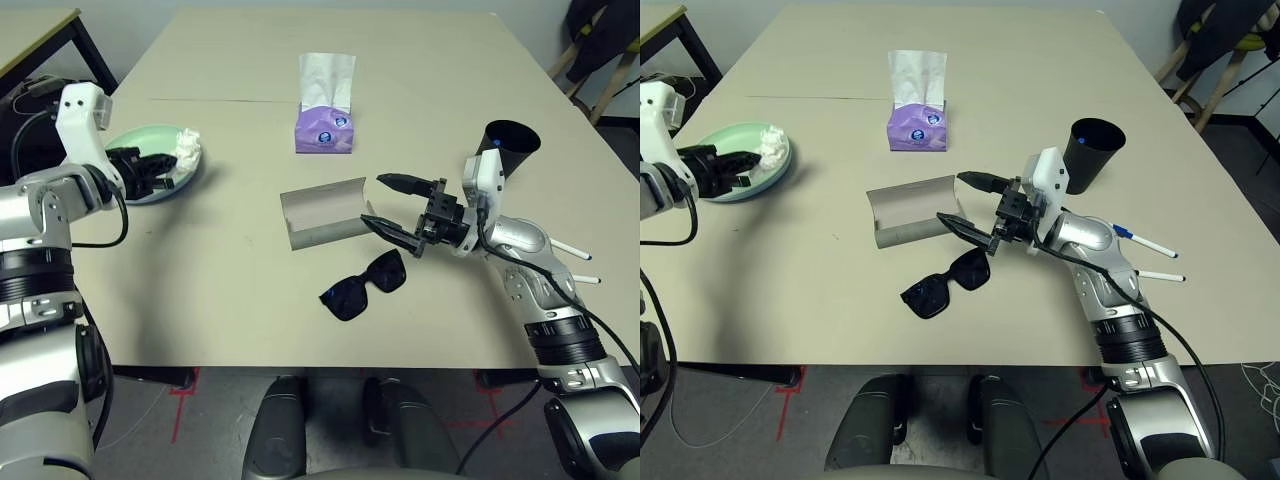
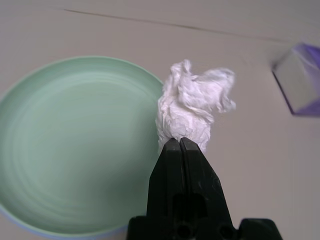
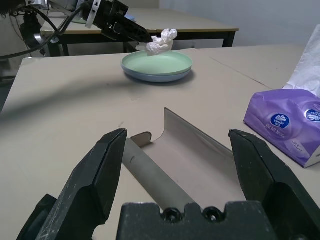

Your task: Organize and tidy the items on the table.

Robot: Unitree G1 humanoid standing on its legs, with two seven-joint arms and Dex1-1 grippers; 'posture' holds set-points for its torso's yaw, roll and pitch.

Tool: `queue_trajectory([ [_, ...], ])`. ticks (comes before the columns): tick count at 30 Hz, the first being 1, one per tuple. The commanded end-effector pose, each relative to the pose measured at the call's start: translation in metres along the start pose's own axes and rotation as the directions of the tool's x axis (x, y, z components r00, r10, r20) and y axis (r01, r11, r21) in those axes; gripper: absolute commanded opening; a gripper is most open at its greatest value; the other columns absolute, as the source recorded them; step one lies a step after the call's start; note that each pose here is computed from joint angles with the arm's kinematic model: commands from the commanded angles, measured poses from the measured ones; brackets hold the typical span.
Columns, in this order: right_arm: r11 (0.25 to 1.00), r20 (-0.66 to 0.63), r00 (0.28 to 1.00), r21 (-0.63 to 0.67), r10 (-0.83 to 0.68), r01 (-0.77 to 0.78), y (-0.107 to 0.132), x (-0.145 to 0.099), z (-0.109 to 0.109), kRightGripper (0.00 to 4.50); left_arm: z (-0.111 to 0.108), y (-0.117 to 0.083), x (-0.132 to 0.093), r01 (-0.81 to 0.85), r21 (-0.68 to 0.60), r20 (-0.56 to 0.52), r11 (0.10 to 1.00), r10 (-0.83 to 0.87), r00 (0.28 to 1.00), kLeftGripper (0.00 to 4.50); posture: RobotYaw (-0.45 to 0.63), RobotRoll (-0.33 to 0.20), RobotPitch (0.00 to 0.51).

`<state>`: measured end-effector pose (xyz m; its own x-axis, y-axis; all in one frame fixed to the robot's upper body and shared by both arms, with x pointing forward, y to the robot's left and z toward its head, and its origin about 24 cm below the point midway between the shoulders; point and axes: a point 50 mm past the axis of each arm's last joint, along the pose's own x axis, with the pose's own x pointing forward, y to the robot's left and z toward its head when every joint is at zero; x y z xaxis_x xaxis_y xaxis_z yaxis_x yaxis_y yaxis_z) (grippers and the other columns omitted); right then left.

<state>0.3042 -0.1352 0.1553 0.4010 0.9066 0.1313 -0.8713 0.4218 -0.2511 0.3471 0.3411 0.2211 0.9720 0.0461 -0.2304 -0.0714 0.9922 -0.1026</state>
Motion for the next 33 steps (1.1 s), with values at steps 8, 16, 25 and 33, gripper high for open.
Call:
queue_trajectory([
  [8, 1.0, 0.004, 1.0, -0.011, -0.002, 0.002, 0.0, 0.0, 0.002, 4.5, -0.002, 0.007, 0.018, -0.171, -0.03, 0.079, 0.985, 0.173, 0.982, 0.02, 0.16, 0.0, 0.128],
  [16, 1.0, -0.002, 1.0, -0.012, -0.014, 0.014, -0.001, -0.004, 0.0, 4.5, 0.005, -0.003, 0.024, -0.126, 0.007, 0.103, 0.992, 0.125, 0.987, 2.28, 0.16, 0.0, 0.127],
  [25, 0.999, 0.009, 0.999, 0.009, -0.041, 0.041, -0.001, -0.001, 0.0, 4.5, 0.01, -0.009, 0.018, -0.008, 0.099, 0.09, 0.995, -0.001, 0.996, 4.45, 0.17, 0.0, 0.123],
  [33, 0.999, 0.008, 0.999, 0.014, -0.039, 0.039, -0.001, -0.002, -0.003, 4.5, -0.009, -0.031, -0.011, 0.44, 0.34, -0.086, 0.831, -0.438, 0.895, 4.45, 0.18, 0.0, 0.124],
])
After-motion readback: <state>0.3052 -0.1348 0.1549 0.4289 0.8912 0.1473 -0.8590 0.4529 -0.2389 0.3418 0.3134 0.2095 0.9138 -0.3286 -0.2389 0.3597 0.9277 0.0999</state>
